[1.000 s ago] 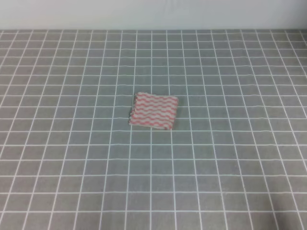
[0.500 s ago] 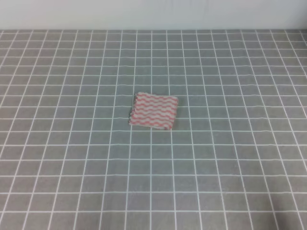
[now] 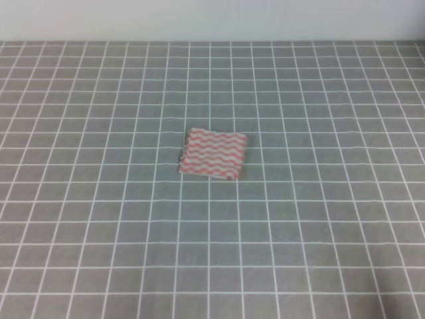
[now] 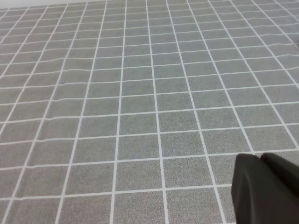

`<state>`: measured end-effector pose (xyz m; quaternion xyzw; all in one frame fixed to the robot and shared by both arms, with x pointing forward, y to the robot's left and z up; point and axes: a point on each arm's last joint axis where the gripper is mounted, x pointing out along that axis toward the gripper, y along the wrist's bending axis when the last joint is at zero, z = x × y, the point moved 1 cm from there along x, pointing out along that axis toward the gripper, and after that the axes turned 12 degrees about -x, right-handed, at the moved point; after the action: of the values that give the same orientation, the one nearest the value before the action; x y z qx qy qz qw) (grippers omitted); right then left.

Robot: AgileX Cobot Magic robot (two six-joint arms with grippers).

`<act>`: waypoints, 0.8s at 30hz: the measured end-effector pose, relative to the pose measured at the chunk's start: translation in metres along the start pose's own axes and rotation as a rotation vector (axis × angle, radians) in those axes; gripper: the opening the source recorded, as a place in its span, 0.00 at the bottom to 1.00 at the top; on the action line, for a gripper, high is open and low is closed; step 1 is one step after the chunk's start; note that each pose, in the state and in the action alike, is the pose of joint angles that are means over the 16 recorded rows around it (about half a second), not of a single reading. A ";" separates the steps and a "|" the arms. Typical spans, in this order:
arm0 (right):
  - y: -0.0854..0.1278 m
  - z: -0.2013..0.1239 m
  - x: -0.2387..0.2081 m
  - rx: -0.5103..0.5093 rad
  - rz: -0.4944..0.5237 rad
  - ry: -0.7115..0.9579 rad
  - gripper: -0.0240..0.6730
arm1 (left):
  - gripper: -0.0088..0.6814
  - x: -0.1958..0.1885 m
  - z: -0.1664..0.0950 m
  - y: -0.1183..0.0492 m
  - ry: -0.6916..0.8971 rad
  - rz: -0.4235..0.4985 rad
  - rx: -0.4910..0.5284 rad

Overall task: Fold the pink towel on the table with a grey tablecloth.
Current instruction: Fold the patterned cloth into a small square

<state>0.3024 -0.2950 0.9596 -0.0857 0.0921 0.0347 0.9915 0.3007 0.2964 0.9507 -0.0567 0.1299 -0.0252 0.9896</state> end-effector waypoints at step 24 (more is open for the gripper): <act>0.000 0.001 0.000 0.001 0.000 -0.002 0.01 | 0.01 0.000 -0.001 0.000 -0.002 0.000 0.000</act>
<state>0.3024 -0.2949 0.9606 -0.0854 0.0913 0.0347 0.9915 0.3007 0.2964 0.9502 -0.0565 0.1286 -0.0252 0.9898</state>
